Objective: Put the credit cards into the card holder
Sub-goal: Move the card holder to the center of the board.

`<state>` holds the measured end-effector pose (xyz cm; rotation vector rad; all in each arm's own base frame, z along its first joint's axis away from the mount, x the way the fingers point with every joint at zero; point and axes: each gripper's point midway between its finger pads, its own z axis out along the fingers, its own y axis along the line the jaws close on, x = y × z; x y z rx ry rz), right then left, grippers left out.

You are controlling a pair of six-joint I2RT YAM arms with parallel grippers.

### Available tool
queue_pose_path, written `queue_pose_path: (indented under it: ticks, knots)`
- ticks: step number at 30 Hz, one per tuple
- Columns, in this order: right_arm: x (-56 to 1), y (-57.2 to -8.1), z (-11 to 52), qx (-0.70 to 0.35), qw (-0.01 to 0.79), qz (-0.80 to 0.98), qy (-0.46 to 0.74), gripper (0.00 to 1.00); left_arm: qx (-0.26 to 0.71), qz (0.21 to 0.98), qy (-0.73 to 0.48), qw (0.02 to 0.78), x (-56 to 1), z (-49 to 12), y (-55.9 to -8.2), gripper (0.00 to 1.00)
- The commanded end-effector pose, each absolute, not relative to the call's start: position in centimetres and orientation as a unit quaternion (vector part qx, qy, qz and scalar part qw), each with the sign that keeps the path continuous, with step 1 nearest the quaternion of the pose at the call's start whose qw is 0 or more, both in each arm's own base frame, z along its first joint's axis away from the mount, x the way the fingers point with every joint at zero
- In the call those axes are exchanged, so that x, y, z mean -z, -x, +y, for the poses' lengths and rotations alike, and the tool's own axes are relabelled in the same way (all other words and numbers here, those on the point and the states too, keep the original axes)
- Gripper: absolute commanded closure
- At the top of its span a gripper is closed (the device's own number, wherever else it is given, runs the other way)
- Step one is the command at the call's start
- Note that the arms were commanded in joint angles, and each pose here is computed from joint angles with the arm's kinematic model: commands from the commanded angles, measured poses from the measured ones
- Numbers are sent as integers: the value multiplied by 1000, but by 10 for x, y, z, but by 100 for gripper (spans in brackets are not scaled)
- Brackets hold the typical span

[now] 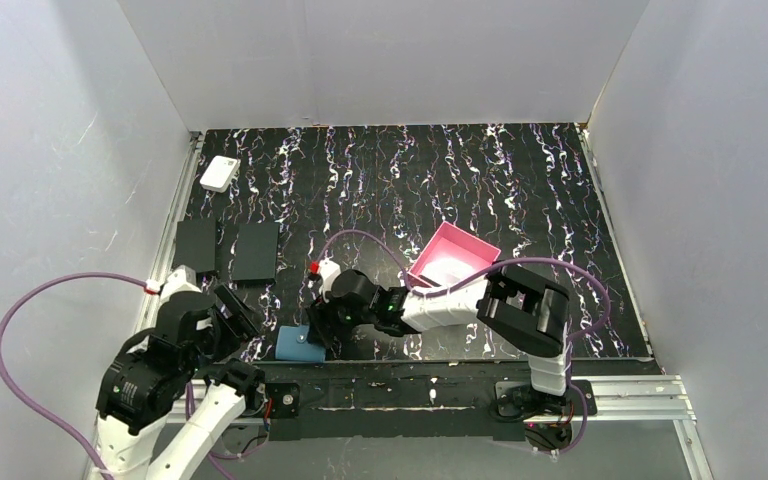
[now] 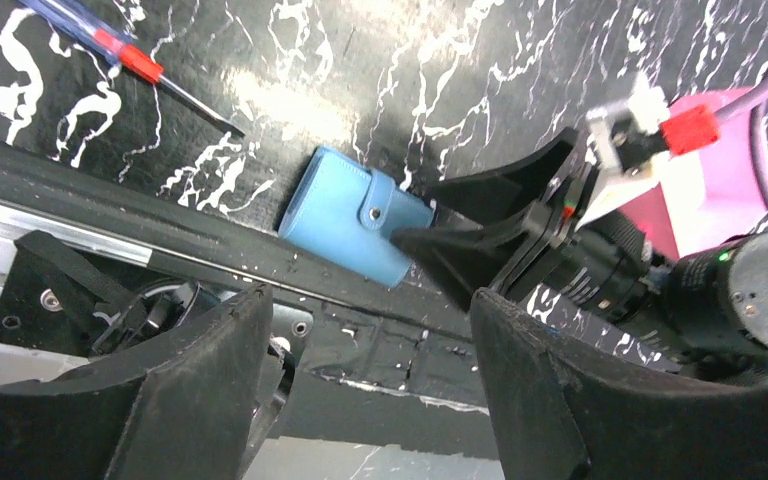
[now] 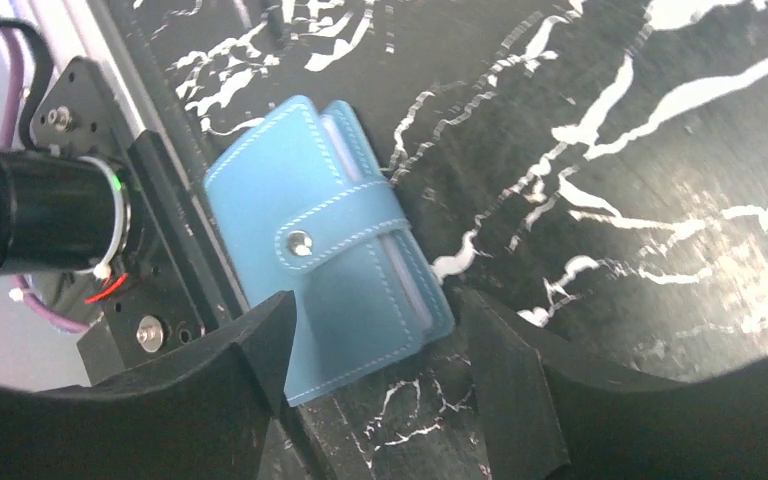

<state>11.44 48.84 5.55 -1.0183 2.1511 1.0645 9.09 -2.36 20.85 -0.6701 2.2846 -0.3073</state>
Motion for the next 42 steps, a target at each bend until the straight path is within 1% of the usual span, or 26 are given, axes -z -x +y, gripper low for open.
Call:
queue_pose_path:
  ticks: [1, 3, 4, 6, 7, 10, 11, 12, 14, 15, 19, 22, 24, 26, 29, 31, 33, 35, 38, 42]
  knots:
    - [-53, -127, 488, -403, 271, 828, 282, 30, 124, 914, 238, 306, -185, -36, -81, 30]
    - [-49, -124, 486, -407, 257, 836, 262, 32, 125, 915, 241, 298, -179, -39, -83, 30]
    - [-46, -122, 486, -409, 248, 840, 255, 34, 128, 915, 243, 294, -176, -42, -85, 30]
    - [-44, -113, 490, -423, 224, 841, 251, 43, 137, 916, 249, 282, -169, -49, -89, 30]
    - [-43, -111, 491, -429, 216, 843, 244, 45, 142, 917, 252, 274, -166, -52, -91, 29]
    - [-44, -107, 490, -440, 210, 843, 225, 55, 144, 920, 269, 245, -155, -61, -95, 24]
    - [-46, -108, 489, -444, 213, 843, 217, 62, 139, 920, 277, 238, -150, -62, -97, 24]
    - [-48, -109, 487, -450, 219, 840, 209, 71, 132, 921, 283, 233, -144, -61, -99, 24]
    - [-55, -122, 479, -442, 254, 841, 179, 92, 127, 920, 293, 228, -137, -63, -104, 24]
    - [-58, -130, 473, -431, 272, 844, 167, 99, 133, 917, 300, 226, -135, -65, -106, 25]
    - [-67, -169, 437, -368, 326, 865, 107, 99, 194, 901, 324, 214, -127, -89, -119, 25]
    - [-61, -193, 402, -336, 324, 884, 37, 99, 286, 884, 324, 176, -122, -127, -127, 25]
    - [-60, -197, 388, -323, 326, 889, 16, 99, 336, 868, 332, 154, -116, -146, -135, 25]
    - [-58, -197, 377, -312, 329, 891, 5, 99, 358, 858, 343, 135, -102, -158, -142, 25]
    - [-50, -195, 371, -297, 323, 898, -1, 99, 380, 847, 348, 132, -88, -168, -156, 25]
    - [-43, -195, 368, -286, 320, 903, -4, 99, 385, 844, 353, 120, -78, -174, -161, 26]
    - [-38, -196, 365, -273, 322, 907, 4, 99, 380, 849, 348, 115, -69, -176, -164, 30]
    - [-31, -199, 359, -244, 325, 914, 15, 99, 348, 864, 339, 131, -61, -168, -169, 37]
    - [-24, -200, 353, -218, 327, 919, 32, 99, 296, 881, 335, 157, -53, -154, -176, 41]
    - [-13, -197, 346, -196, 321, 926, 45, 99, 301, 874, 333, 186, -50, -153, -190, 46]
